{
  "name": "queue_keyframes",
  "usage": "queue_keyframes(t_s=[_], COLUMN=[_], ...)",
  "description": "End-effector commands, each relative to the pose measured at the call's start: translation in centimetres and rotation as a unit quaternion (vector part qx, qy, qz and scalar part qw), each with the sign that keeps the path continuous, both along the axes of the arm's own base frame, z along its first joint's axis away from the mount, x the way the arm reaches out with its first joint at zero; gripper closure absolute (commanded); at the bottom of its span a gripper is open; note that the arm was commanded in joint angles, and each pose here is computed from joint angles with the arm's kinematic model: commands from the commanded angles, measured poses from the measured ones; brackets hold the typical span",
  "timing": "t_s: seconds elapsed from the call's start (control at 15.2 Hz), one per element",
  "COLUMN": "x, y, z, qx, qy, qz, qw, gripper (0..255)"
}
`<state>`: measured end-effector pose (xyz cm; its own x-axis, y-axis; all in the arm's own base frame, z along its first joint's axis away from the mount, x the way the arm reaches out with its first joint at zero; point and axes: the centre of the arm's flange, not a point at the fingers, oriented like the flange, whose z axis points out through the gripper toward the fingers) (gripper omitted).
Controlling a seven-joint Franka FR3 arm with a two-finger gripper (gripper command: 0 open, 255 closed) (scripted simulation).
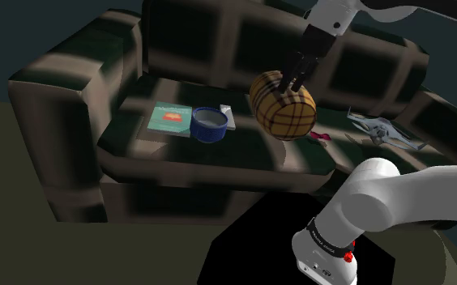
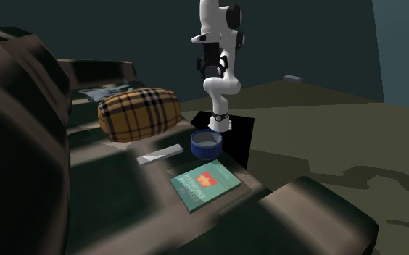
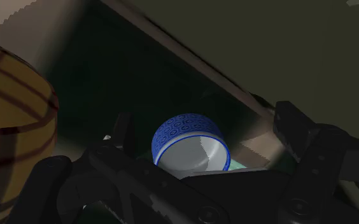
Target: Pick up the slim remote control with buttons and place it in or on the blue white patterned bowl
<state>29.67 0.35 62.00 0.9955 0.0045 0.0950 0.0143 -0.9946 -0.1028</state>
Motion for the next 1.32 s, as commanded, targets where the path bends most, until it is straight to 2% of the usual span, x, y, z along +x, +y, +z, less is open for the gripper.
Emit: queue_keyframes(t_s=[0.0, 0.59, 1.25], x=[0.0, 9.8, 19.9], y=[0.0, -2.0, -6.0], z=[0.0, -6.6, -14.1], qx=[0.000, -0.013, -0.028], qy=[0.000, 0.015, 0.033], qz=[0.000, -0.071, -0.148], qw=[1.0000, 0.9973, 0.9880], gripper=[0, 0, 0])
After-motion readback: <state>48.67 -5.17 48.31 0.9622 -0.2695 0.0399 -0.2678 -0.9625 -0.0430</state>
